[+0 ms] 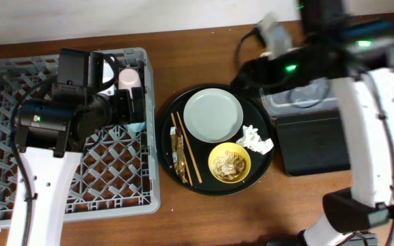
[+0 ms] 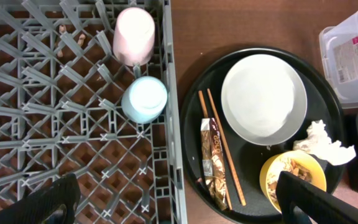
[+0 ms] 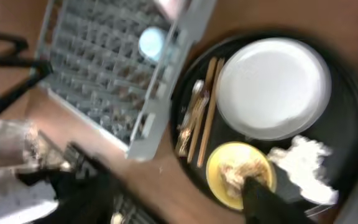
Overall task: Sort waste into correct bins and load items into the dishwasher rack
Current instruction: 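Reach the right gripper to the Nescafe Gold sachet and grasp it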
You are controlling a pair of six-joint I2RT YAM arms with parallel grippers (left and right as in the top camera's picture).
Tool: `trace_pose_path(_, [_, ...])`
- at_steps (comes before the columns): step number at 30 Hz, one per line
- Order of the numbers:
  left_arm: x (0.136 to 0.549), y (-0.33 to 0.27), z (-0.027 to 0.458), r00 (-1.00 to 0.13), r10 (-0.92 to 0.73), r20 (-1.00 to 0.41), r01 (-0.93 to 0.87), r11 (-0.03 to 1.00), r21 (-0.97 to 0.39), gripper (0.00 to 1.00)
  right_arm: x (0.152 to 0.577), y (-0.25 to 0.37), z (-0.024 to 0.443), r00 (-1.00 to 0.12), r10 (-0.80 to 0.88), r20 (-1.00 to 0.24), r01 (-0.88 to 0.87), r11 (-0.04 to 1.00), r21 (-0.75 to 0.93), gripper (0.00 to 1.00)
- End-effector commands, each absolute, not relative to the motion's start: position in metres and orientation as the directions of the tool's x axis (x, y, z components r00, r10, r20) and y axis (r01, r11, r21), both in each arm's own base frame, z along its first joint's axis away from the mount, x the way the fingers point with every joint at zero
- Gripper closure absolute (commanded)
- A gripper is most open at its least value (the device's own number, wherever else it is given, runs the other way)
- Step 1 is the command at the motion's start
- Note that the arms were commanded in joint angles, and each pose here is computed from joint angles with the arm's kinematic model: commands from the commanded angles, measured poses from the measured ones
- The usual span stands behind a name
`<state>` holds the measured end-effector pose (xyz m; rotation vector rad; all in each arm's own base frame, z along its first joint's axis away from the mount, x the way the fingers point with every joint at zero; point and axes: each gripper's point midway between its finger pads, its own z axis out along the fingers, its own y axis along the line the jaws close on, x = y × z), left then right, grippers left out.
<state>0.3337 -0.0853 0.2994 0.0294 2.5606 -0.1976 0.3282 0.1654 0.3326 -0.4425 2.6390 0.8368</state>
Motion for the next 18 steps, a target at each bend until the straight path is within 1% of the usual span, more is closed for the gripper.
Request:
trace_pose_path(1, [0.334,-0.085,0.301,-0.837,-0.020,-0.547,0.067,0.988,-0.139,0.01,0.328,0.199,0.270,-0.948,-0.189,-0.257,-0.302,0.794,0.527,0.39])
trace_pose_path(5, [0.334,-0.085,0.301,-0.837,-0.020,-0.547,0.067,0.988,-0.139,0.01,0.327,0.230,0.184,-0.981,-0.136,-0.142,-0.192,0.810,0.554,0.39])
trace_pose_path(8, [0.334,-0.085,0.301,-0.837,-0.020,-0.547,0.067,0.988,-0.139,0.01,0.319,0.254,0.130,-0.984,-0.123,-0.132,-0.177,0.801,0.572,0.41])
trace_pose_path(10, [0.334,-0.085,0.301,-0.837,-0.020,-0.547,0.067,0.988,-0.139,0.01,0.312,0.262,0.093,-0.988,-0.076,-0.132,-0.135,0.836,0.532,0.44])
trace_pose_path(11, [0.334,-0.085,0.301,-0.837,-0.020,-0.547,0.067,0.988,-0.139,0.01,0.310,0.262,0.085,-0.988,-0.063,-0.138,-0.126,0.848,0.514,0.45])
trace_pose_path(12, [0.334,-0.085,0.301,-0.837,-0.020,-0.547,0.067,0.988,-0.139,0.01,0.307,0.265,0.069,-0.986,-0.047,-0.162,-0.120,0.871,0.477,0.46])
trace_pose_path(14, [0.334,-0.085,0.301,-0.837,-0.020,-0.547,0.067,0.988,-0.139,0.01,0.302,0.275,0.054,-0.972,-0.064,-0.227,-0.159,0.889,0.430,0.48])
trace_pose_path(16, [0.334,-0.085,0.301,-0.837,-0.020,-0.547,0.067,0.988,-0.139,0.01,0.298,0.282,0.048,-0.957,-0.069,-0.282,-0.173,0.916,0.363,0.49])
trace_pose_path(18, [0.334,-0.085,0.301,-0.837,-0.020,-0.547,0.067,0.988,-0.139,0.01,0.297,0.282,0.046,-0.931,-0.073,-0.357,-0.169,0.954,0.246,0.52])
